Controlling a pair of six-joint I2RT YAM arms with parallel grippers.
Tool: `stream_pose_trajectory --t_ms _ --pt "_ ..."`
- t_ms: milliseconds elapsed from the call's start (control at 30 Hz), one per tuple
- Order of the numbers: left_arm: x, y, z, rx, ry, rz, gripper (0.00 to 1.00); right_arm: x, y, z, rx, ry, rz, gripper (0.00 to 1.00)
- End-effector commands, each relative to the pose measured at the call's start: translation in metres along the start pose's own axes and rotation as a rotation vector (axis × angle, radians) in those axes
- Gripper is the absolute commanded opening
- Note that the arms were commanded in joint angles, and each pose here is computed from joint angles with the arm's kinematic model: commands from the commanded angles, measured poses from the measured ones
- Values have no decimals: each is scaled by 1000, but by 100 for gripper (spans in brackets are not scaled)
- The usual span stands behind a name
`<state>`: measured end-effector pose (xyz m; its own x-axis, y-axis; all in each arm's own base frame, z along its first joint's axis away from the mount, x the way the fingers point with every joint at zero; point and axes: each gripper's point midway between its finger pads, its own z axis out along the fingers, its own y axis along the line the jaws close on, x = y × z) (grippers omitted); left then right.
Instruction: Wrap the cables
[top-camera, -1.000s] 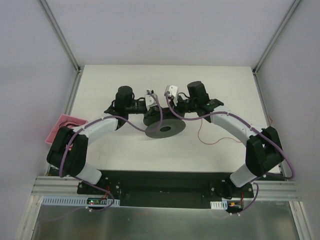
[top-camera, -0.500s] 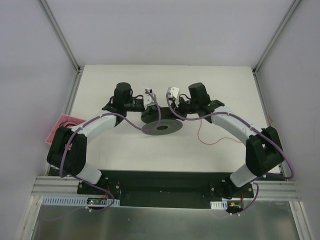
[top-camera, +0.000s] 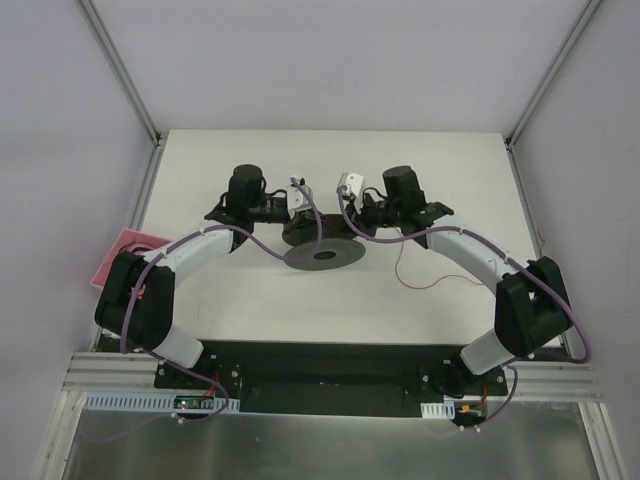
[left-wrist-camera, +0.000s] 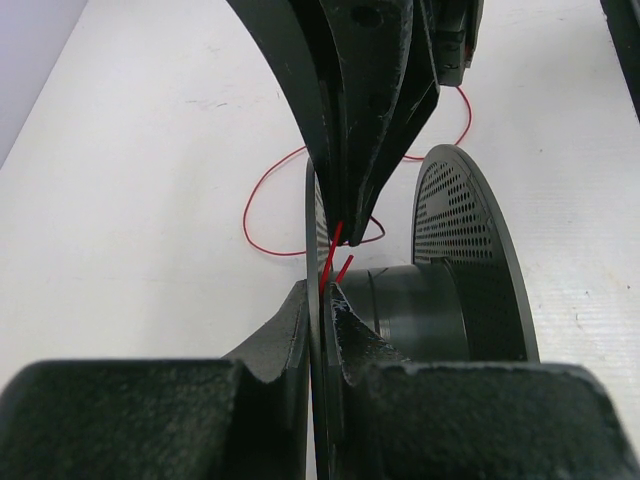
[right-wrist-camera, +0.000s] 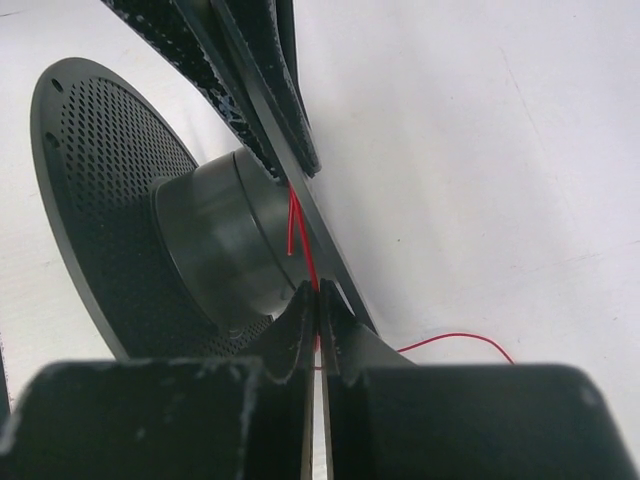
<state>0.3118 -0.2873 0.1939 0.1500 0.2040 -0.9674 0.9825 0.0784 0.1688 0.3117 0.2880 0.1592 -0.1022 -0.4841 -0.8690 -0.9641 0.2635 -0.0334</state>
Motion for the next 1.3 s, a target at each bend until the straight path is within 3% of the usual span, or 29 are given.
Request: stream_pose_trajectory --t_ms 0,333,400,500,533,633,733,933,1000,1133,1267 --pt "-3 -3 -4 42 -22 17 0 17 -20 -16 90 47 6 1" --pt "-7 -2 -6 52 -31 38 0 7 -29 -33 135 8 25 6" --pt "-6 -1 -7 44 -24 52 0 5 -31 -39 148 -3 27 1" --pt "-5 -2 -7 56 -21 65 0 8 -31 -46 154 -7 18 1" --pt "-6 -1 -7 58 -24 67 0 11 -31 -47 158 -1 25 8" --pt "-11 2 -6 60 -30 58 0 16 -31 -52 160 11 36 43" --pt "-17 4 -6 60 -36 52 0 21 -37 -59 185 17 67 57" --pt "-26 6 -9 54 -42 14 0 27 -49 -73 256 30 101 78" --pt "-35 13 -11 15 -38 -12 0 29 -58 -78 311 31 129 81" --pt "-65 27 -20 -43 -64 -97 0 32 -68 -91 384 10 139 100" --pt "-89 30 -28 -66 -88 -106 0 36 -66 -94 325 -9 100 96"
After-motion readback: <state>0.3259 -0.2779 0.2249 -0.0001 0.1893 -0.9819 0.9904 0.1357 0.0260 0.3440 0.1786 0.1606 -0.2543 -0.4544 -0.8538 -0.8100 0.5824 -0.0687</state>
